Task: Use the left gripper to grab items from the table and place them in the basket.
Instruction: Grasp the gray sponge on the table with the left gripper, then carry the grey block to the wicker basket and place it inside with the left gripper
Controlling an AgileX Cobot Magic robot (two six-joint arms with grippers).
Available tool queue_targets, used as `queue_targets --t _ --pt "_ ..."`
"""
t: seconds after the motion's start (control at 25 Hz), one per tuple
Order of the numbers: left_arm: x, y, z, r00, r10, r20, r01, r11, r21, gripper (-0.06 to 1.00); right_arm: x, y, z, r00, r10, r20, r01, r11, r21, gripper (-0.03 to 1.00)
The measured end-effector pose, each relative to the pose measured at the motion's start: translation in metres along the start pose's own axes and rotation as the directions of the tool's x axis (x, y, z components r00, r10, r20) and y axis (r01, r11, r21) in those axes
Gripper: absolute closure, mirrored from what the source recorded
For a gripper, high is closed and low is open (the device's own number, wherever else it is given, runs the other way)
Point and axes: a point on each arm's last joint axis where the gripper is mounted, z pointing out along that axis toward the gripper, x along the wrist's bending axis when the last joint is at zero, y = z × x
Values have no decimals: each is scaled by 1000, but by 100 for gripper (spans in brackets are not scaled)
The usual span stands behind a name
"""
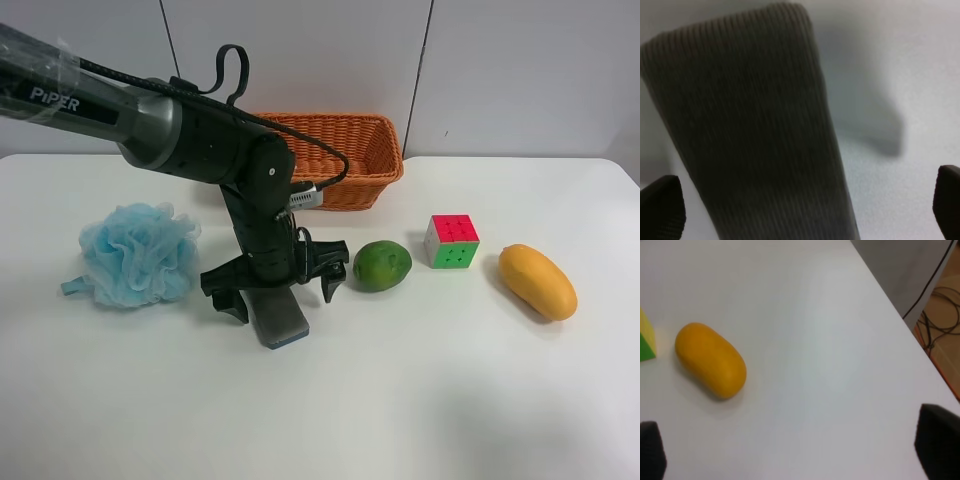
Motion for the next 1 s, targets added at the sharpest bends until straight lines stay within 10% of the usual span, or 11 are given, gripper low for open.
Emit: queue_targets --t 0.24,0.64,1.0 --pt "0 0 7 1000 1 -4 -1 1000 0 -3 0 0 0 1000 0 0 0 1000 0 -2" --pt "0 1 7 1000 1 4 -1 1000 -5 40 0 0 0 1000 0 0 0 1000 0 -2" --pt "0 1 7 1000 1 1 -1 1000 -3 40 0 0 0 1000 0 0 0 1000 0 -2"
